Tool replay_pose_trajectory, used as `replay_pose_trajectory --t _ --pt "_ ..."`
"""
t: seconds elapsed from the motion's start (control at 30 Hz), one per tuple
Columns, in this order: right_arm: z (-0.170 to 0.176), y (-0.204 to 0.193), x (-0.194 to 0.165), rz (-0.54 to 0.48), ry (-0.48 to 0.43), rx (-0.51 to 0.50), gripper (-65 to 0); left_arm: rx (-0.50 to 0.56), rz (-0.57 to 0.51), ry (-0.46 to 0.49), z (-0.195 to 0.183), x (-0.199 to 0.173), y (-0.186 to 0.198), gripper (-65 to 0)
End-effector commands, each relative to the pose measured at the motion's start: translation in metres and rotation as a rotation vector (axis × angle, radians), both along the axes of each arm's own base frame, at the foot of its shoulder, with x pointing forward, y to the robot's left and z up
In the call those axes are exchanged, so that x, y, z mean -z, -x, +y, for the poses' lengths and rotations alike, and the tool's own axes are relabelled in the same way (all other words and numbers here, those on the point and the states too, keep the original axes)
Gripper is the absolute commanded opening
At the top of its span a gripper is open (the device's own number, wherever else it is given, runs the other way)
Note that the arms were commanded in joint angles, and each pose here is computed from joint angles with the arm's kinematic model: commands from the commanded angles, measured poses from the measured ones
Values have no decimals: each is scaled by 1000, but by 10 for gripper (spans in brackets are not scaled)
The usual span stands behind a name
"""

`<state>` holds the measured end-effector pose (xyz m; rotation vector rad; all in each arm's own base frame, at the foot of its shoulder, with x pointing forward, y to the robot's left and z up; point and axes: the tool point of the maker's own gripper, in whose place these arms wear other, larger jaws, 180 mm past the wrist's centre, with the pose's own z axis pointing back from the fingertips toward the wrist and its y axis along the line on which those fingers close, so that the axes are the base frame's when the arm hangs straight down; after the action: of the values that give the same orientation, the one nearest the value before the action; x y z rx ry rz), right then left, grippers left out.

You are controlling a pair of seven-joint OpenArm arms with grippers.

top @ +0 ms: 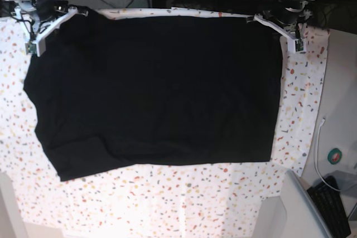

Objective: Layout the t-shirt on the table in an organized manner, then fold the t-shirt properly
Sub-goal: 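Regrasp the black shirt's edge corners with both grippers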

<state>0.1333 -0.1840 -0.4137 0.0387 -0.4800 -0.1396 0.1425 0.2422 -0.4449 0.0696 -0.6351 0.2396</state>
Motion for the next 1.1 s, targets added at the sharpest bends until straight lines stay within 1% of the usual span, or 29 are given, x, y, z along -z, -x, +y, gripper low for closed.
replay_pose_trajectory --t 0.0,0.13,0.17,0.23,0.33,0.43,0.5,0.6,0.7,0.9,0.97,1.07 --pt "0 -17 -11 -68 5 -8 -650 2 -47 -25 7 -11 -12 -650" --pt "-3 -54 -24 -148 16 -9 -650 -2 -41 -4 4 -11 -25 -650" --pt "-5 -61 -26 -154 15 1 -650 -2 -41 0 3 -12 -30 -650" --pt "-10 -74 -27 -145 12 28 -650 -3 -52 8 2 -14 -40 -650" --pt "-20 -101 -24 -138 10 43 -650 -14 -77 41 -8 -18 -59 -650" --pt "-20 -131 -21 -152 -20 57 -650 -21 -63 69 -12 -15 -72 -650" --pt "-20 -147 -17 -151 -40 63 -650 -56 -57 79 -4 -11 -76 -650" --pt "-29 -164 -11 -132 -42 62 -650 -156 -64 111 8 -5 -77 -650" --pt "-31 -178 -7 -127 -55 67 -650 -204 -63 122 18 1 -78 -650" --pt "-53 -200 -8 -119 -38 81 -650 -199 -76 123 17 -1 -88 -650" --pt "-55 -203 -4 -104 -47 86 -650 -196 -91 125 17 -5 -95 -650" --pt "-57 -209 -4 -122 -49 98 -650 -195 -107 125 17 -9 -103 -650"
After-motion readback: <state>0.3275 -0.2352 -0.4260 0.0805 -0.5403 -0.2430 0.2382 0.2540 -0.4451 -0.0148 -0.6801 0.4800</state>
